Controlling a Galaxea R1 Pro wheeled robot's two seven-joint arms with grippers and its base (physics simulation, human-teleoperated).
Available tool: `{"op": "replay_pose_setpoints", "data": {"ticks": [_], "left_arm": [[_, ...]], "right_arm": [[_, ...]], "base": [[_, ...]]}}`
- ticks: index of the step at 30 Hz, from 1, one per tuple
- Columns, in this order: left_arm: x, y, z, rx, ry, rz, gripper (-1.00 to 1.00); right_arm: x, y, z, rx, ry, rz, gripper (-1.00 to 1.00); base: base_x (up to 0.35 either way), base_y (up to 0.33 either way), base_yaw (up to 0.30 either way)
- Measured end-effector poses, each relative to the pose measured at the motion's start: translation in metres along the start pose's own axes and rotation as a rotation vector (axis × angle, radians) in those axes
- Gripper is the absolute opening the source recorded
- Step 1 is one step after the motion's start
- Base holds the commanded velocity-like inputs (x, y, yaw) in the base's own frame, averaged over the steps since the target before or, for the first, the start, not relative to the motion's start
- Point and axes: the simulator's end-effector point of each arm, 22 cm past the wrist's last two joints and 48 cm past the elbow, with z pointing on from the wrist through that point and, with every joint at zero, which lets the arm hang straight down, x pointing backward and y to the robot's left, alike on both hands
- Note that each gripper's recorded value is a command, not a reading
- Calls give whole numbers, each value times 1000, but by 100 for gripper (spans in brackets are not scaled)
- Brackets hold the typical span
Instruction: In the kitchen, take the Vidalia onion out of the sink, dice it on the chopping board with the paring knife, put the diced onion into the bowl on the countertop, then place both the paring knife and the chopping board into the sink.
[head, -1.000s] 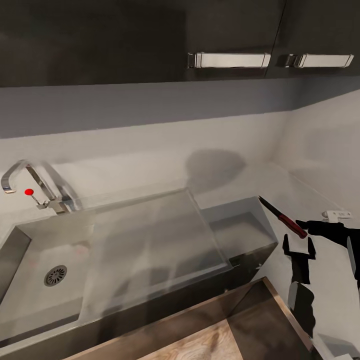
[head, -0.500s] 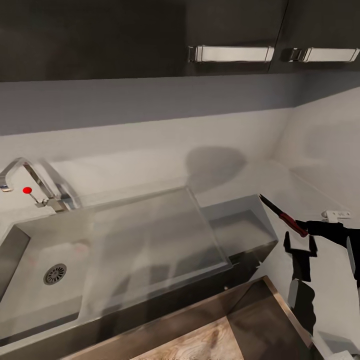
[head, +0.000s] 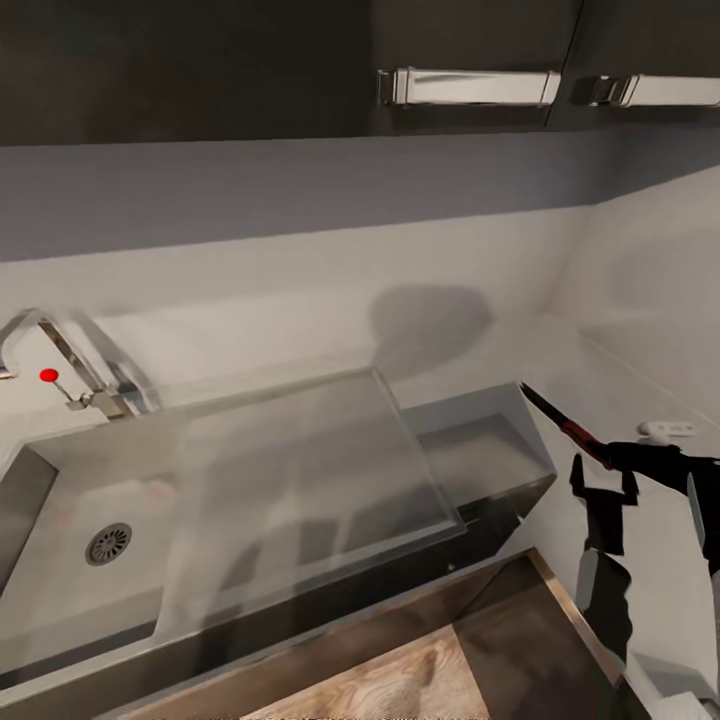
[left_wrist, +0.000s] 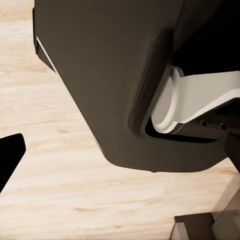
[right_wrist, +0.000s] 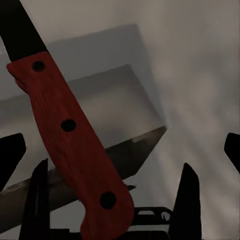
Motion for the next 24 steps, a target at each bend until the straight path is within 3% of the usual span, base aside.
{"op": "replay_pose_setpoints", "data": {"ticks": [6, 24], "left_arm": [[2, 0, 0, -1, 6, -1, 100], [5, 1, 0, -2, 12, -2, 100]], "right_arm": [[6, 6, 5, -6, 20, -29, 100], [10, 8, 8, -10, 27, -23, 100]], "base": [[0, 0, 0], [0, 0, 0]]}}
